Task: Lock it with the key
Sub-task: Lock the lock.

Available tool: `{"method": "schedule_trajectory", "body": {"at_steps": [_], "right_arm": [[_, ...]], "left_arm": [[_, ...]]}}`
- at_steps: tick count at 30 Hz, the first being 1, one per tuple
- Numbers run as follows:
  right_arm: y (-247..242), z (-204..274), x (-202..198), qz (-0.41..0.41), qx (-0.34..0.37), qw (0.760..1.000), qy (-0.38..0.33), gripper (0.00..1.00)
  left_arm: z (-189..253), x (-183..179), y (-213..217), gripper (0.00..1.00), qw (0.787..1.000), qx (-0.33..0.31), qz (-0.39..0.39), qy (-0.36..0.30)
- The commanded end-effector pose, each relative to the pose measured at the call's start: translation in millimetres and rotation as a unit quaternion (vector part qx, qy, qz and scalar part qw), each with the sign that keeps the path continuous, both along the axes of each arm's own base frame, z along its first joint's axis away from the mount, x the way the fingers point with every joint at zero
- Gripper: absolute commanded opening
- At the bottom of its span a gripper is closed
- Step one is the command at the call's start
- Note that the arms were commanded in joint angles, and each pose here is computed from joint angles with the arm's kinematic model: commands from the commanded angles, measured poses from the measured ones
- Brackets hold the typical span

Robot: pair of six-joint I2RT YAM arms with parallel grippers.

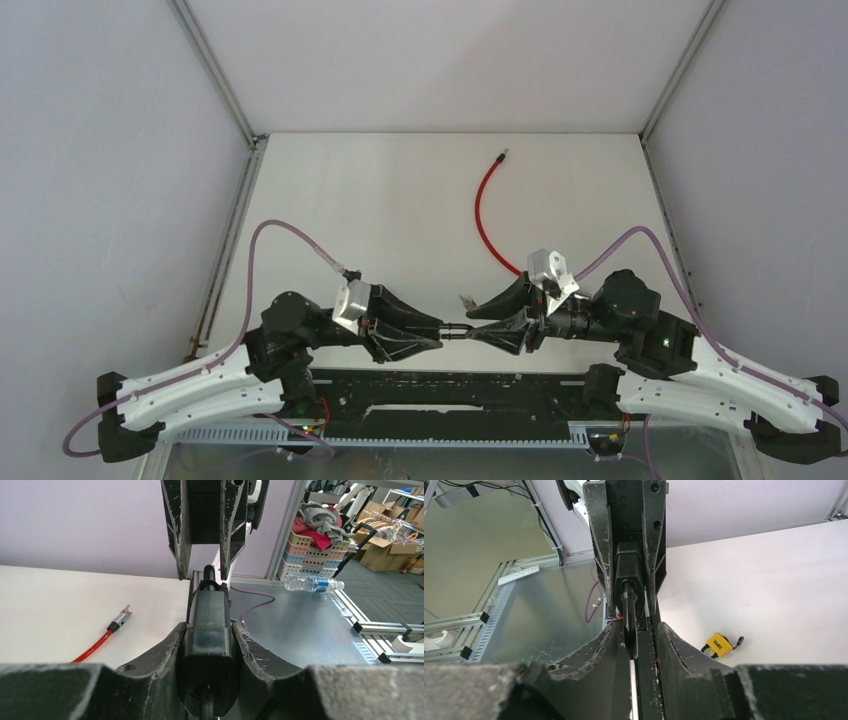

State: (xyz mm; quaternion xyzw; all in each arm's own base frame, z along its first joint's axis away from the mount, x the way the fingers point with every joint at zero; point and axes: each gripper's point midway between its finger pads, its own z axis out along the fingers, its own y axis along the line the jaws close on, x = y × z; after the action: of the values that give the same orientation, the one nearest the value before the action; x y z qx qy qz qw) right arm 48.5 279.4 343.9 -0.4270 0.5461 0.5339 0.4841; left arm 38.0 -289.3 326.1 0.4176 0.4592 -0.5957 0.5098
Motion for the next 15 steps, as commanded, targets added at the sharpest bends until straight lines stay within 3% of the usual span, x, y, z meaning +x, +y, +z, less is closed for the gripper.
{"method": "schedule_trajectory", "body": {"at_steps": [1, 5, 15], "right_arm": [[-3.8, 19.8, -5.5, 0.011, 0.029, 0.999, -0.005, 0.38], [-3.8, 19.8, -6.1, 0.013, 0.029, 0.999, -0.005, 0.38], [-3.5, 25.7, -8.8, 0.019, 0.041, 0.999, -0.003, 0.24]], "left_arm": [[47.2, -3.5, 14.3, 0.0, 0.995, -0.089, 0.009, -0.038], [48.6, -4.1, 15.5, 0.0, 0.995, -0.091, 0.009, -0.04], [48.7, -6.4, 13.1, 0.0, 0.995, -0.089, -0.001, -0.041]]}}
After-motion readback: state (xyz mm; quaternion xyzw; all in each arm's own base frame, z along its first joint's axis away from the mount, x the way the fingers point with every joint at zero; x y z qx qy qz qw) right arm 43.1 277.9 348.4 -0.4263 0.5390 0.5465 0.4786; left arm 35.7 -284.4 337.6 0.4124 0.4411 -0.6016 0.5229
